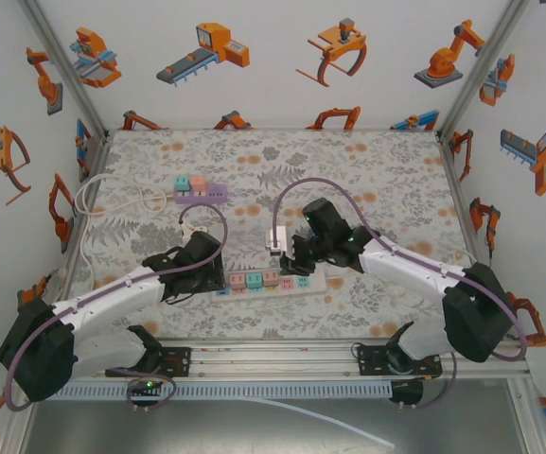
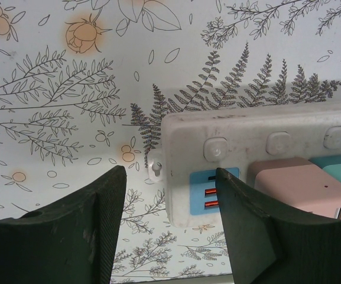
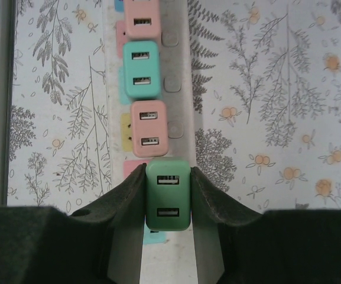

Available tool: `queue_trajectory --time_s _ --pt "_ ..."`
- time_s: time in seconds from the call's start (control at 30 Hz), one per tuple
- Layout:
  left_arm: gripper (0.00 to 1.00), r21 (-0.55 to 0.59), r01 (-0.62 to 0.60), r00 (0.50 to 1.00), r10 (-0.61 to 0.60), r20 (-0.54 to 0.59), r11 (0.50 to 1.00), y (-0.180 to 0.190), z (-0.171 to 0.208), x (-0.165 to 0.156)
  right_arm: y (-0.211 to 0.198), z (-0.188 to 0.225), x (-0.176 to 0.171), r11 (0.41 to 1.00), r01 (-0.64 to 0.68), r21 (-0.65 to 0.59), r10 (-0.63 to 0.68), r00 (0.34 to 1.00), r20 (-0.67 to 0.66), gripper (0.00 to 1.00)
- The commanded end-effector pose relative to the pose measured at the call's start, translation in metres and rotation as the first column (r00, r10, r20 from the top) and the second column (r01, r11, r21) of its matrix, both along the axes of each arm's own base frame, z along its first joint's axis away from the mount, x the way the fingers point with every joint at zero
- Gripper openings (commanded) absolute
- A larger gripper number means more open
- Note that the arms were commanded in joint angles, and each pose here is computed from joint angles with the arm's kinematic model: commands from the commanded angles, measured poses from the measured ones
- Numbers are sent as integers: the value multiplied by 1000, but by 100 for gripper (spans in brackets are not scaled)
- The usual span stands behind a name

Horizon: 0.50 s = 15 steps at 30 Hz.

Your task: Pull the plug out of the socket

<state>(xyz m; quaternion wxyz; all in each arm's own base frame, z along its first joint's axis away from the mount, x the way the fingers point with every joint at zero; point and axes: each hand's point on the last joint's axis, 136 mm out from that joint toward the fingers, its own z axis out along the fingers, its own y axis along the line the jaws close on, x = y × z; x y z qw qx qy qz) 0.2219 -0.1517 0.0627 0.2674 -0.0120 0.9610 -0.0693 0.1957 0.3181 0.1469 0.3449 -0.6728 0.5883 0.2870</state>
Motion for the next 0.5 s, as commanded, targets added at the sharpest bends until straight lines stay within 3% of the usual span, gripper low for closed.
queue_trajectory --time_s 0.0,0.23,0.47 --pt "60 150 32 991 -12 -133 988 27 -31 -28 11 37 5 994 -11 109 3 997 71 13" --pt "63 118 56 995 -46 -86 991 14 -13 -16 6 61 13 983 67 170 -75 996 44 13" --pt "70 51 94 996 -94 -5 994 -4 23 0 0 95 38 922 306 238 -282 950 -131 14"
